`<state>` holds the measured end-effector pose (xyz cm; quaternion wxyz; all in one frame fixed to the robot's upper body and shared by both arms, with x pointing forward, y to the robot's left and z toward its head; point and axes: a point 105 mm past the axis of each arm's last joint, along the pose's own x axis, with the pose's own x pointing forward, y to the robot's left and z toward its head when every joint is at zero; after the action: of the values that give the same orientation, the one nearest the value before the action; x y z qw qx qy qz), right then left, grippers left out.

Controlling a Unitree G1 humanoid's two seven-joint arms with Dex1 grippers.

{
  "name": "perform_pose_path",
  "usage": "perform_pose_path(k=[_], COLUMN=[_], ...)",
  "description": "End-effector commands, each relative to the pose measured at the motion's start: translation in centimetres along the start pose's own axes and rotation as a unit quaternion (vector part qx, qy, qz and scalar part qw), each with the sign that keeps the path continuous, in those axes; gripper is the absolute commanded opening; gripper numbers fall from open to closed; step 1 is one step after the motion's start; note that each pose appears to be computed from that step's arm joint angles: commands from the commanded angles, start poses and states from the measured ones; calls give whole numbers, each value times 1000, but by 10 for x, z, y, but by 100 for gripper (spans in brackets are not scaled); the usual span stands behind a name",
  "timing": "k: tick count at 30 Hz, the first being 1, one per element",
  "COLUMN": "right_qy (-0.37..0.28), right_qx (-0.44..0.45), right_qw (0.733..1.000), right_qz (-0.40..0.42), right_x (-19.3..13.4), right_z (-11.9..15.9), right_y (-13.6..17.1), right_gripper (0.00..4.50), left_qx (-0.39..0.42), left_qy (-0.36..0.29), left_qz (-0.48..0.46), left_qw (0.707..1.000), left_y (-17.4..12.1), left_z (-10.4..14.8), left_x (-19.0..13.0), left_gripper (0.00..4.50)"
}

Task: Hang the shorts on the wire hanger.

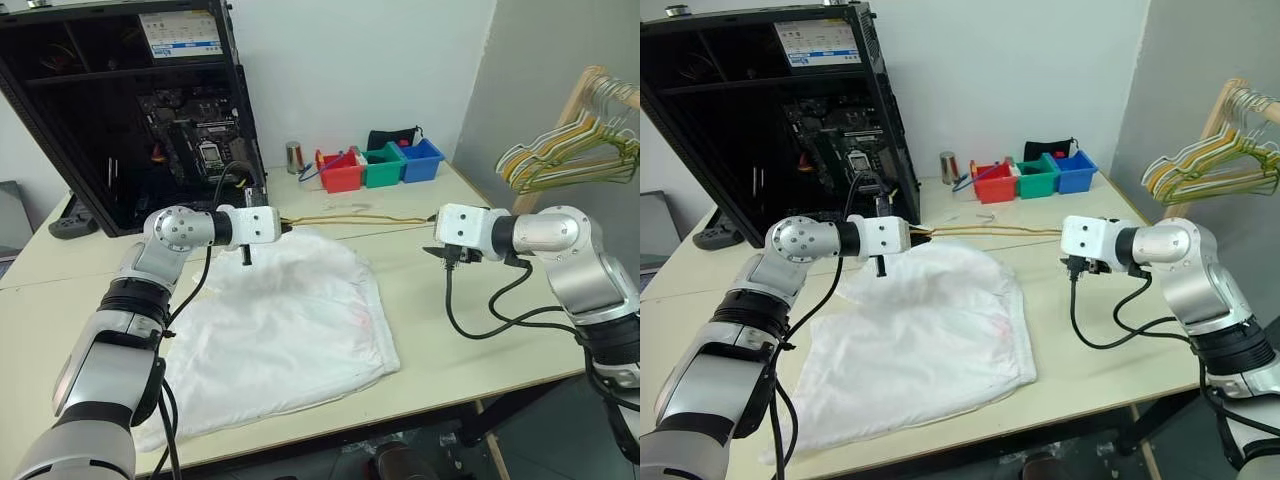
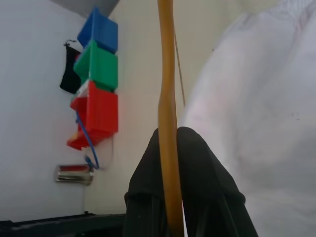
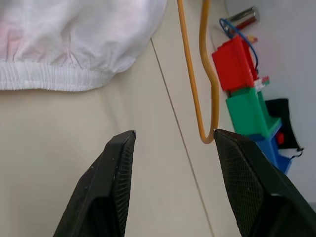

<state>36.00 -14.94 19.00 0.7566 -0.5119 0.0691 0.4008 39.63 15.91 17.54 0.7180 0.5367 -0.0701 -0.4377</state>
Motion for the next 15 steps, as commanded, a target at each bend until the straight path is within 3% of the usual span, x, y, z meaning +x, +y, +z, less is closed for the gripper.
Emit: perform_pose_path(k=[1,15], right_qy=[-8,17], right_qx=[-14,-16], right_qw=[1000,999], right_qz=[-26,-36], right_x=[-1,9], right_z=[11,-3], right_y=[-16,-18], right_gripper=[266,266], left_qx=[47,42], left_qy=[-38,-56], left_qz=[24,28], left_qw=[998,997], left_y=[12,9], left_z=[21,29], left_x=[2,2], left_gripper=[0,0])
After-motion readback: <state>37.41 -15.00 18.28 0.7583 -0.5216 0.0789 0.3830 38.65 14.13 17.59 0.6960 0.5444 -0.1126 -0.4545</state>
